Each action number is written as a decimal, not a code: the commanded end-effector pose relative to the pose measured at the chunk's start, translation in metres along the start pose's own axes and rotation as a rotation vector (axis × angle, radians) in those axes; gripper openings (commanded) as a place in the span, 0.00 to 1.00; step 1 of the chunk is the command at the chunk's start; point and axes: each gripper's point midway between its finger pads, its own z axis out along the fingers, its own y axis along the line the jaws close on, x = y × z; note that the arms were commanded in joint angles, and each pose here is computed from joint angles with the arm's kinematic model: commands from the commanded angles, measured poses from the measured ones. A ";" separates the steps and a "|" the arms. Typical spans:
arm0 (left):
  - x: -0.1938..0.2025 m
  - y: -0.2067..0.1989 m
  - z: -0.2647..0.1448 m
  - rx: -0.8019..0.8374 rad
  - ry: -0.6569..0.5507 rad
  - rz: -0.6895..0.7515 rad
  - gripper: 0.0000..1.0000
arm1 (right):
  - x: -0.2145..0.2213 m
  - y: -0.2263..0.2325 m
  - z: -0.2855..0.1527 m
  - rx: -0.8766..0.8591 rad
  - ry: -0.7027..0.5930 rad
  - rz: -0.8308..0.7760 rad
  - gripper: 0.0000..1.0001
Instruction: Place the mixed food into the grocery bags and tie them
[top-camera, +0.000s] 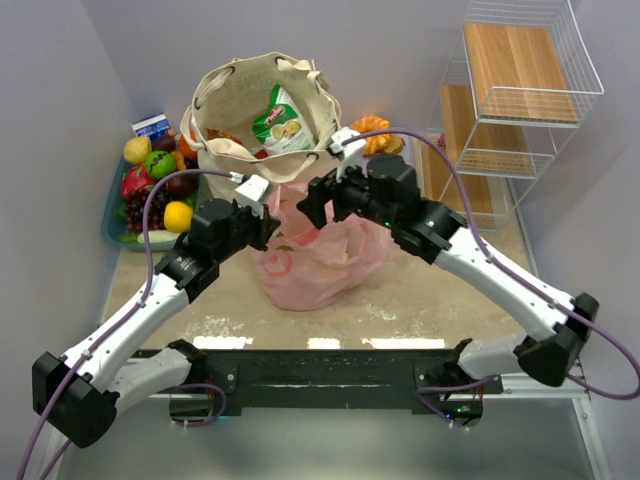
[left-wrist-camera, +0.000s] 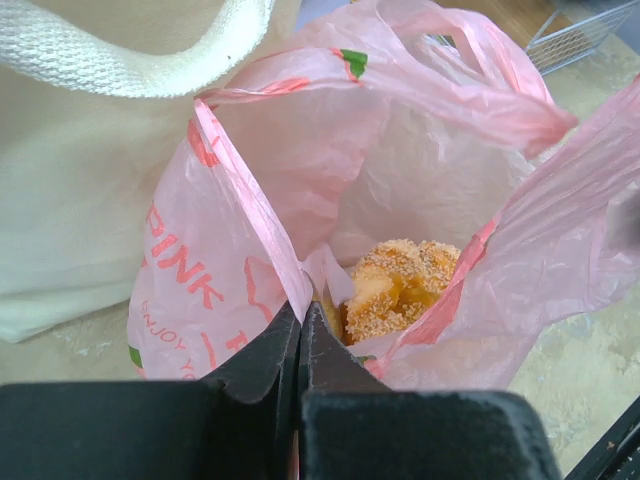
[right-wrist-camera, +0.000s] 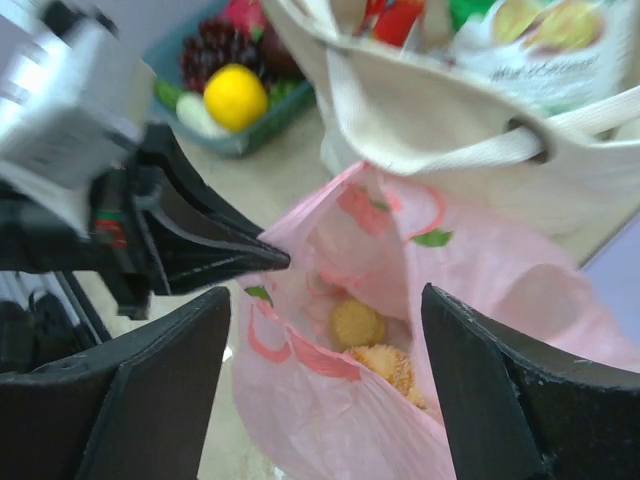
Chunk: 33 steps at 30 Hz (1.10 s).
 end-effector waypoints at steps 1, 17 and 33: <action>-0.007 0.009 -0.002 -0.037 -0.027 0.028 0.00 | -0.039 -0.038 -0.030 0.203 -0.106 -0.015 0.80; -0.005 0.009 -0.005 -0.040 -0.034 0.036 0.00 | 0.051 -0.288 -0.001 0.697 0.134 0.284 0.72; -0.001 0.002 -0.001 0.003 -0.019 0.031 0.00 | 0.149 -0.375 0.043 0.850 0.337 0.231 0.74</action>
